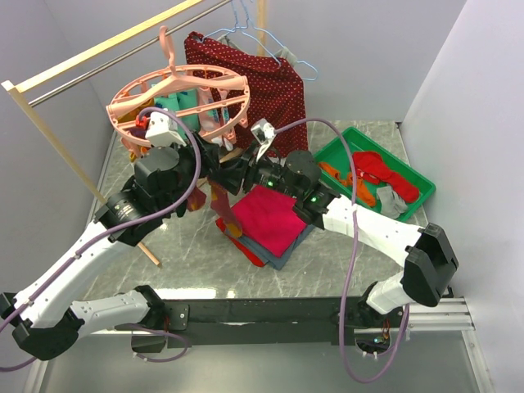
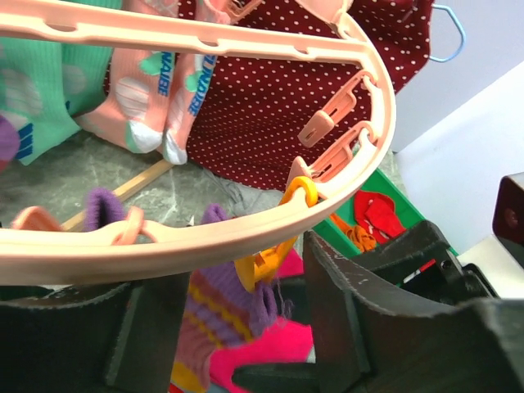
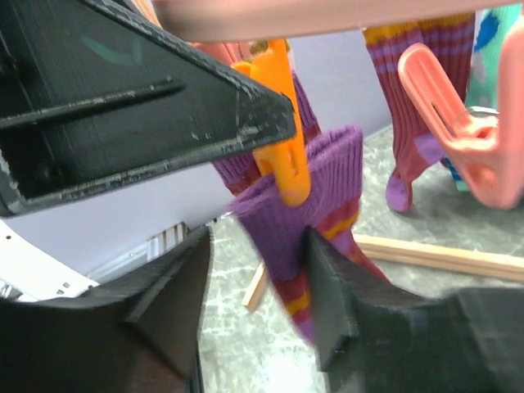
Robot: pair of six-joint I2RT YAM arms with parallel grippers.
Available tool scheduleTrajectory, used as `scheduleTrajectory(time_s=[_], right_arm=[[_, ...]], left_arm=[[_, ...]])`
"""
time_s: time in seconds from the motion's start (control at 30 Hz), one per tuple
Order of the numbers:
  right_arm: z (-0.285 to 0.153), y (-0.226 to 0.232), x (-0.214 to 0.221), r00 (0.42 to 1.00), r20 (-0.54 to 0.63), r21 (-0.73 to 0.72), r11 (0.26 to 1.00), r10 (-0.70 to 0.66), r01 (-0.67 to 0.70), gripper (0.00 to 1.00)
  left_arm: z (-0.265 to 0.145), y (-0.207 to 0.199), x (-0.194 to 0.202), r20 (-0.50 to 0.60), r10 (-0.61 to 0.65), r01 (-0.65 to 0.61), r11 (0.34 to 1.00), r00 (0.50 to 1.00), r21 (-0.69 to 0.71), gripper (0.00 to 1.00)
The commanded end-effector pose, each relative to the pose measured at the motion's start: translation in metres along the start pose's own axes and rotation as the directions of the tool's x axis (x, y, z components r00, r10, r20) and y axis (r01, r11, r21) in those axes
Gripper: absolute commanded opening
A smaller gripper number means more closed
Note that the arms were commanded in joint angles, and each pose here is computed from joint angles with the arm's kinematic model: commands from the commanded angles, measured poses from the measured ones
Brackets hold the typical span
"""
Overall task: Clip the socks to the hanger
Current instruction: Clamp the sock onto the hanger.
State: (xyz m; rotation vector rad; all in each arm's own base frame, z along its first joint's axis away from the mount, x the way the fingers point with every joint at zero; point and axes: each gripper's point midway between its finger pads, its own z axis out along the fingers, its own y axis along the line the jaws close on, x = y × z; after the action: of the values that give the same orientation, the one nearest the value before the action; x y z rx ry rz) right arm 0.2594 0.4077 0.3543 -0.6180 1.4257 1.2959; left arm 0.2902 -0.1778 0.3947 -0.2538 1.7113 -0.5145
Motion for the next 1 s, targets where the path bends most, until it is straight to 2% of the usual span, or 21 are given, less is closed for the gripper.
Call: scheduleTrajectory(time_s=[0.0,0.27,0.47,0.73,0.83,0.97], right_arm=[[-0.005,0.018,-0.033,0.997,0.027,-0.026,0.996,-0.079,0.080,0.61],[-0.027,-0.014,-0.047,0.984,-0.064,0.012,0.986,-0.168,0.169,0.68],[-0.035,-0.035,-0.055,0.980,-0.122,-0.063,0.986,-0.159,0.153,0.70],[-0.013,-0.033,-0.060,0.963,-0.109,-0.201,0.954,-0.246,0.221,0.71],[-0.003,-0.046,-0.061,0.962,-0.102,-0.182,0.956,-0.252,0.231,0.72],[0.002,-0.060,-0.064,0.958,-0.074,-0.161,0.951,-0.278,0.263,0.77]], left_arm=[[-0.007,0.009,-0.014,0.048,0.001,0.001,1.000,0.999,-0.030,0.59],[-0.011,0.018,-0.018,0.071,0.014,-0.010,0.998,0.997,-0.065,0.58],[-0.013,0.023,-0.021,0.077,0.027,-0.021,0.996,0.997,-0.085,0.58],[-0.015,0.025,-0.023,0.077,0.031,-0.024,0.995,0.997,-0.094,0.58],[-0.017,0.026,-0.023,0.078,0.029,-0.022,0.995,0.997,-0.093,0.58],[-0.019,0.029,-0.023,0.077,0.033,-0.025,0.995,0.996,-0.101,0.58]])
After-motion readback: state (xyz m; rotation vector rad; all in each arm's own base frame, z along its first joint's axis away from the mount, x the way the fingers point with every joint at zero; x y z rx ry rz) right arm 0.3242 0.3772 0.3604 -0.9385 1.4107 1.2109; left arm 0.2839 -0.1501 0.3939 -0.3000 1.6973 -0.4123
